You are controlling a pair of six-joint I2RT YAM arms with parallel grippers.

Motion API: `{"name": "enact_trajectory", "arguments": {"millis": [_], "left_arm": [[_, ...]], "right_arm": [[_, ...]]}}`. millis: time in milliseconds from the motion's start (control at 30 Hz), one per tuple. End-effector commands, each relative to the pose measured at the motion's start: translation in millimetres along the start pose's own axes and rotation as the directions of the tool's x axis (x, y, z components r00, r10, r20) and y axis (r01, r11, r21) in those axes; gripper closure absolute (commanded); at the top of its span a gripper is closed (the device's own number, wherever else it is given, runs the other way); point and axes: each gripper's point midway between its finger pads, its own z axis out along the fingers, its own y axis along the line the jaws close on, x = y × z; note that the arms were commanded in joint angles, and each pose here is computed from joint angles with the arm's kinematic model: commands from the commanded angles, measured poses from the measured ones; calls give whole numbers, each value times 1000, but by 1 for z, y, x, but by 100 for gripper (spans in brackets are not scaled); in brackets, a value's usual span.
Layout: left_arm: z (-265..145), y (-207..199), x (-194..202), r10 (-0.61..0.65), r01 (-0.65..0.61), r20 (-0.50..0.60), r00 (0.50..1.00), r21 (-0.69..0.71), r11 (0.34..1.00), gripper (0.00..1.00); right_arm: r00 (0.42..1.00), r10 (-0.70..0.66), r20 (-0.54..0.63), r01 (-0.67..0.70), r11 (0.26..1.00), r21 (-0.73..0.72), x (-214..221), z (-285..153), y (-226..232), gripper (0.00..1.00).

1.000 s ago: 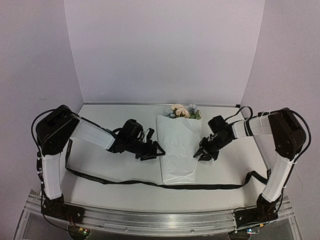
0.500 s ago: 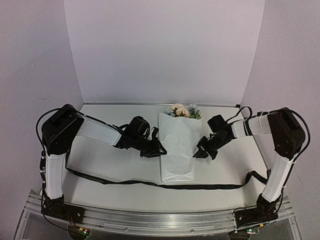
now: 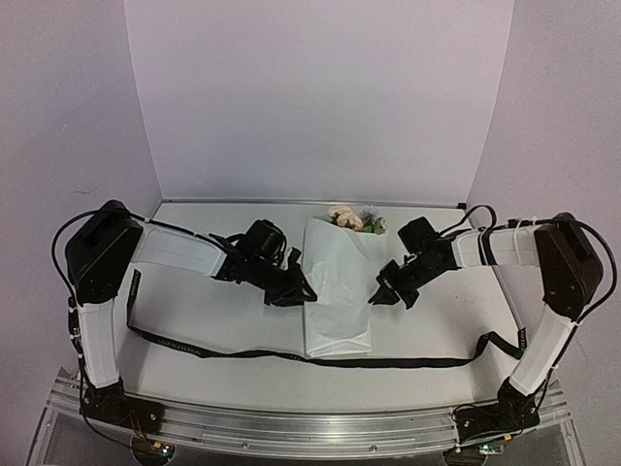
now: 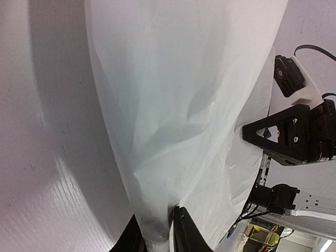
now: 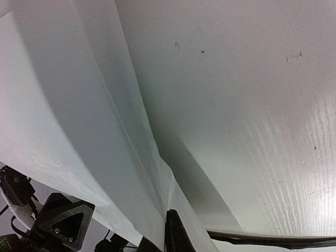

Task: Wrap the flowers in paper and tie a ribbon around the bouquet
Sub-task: Pick up the folded bouquet from the center of the board, then place the folded bouquet on the ribbon.

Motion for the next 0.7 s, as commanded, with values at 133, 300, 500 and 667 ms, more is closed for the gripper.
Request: {"name": "enact_trajectory", "arguments": {"millis": [133,300,500,667], "left_arm": [[-40,-18,27,-23,23,-9,1000,42,999,81],[-50,-9,53,-41,41,-21,999,24,999,81],[-62,0,79,-52,52,-16,999,3,999,81],[-71,5,94,-54,54,-4,999,-11,998,79]], "right_arm": [[997,-61,35,60,998,25,33,-7,-3,100],[991,-124,52,121,991,59,54,-3,-11,100],[980,-188,63,182,979,92,75,4,-19,100],[971,-226,78,216,968,126,86,9,-29,100]]}}
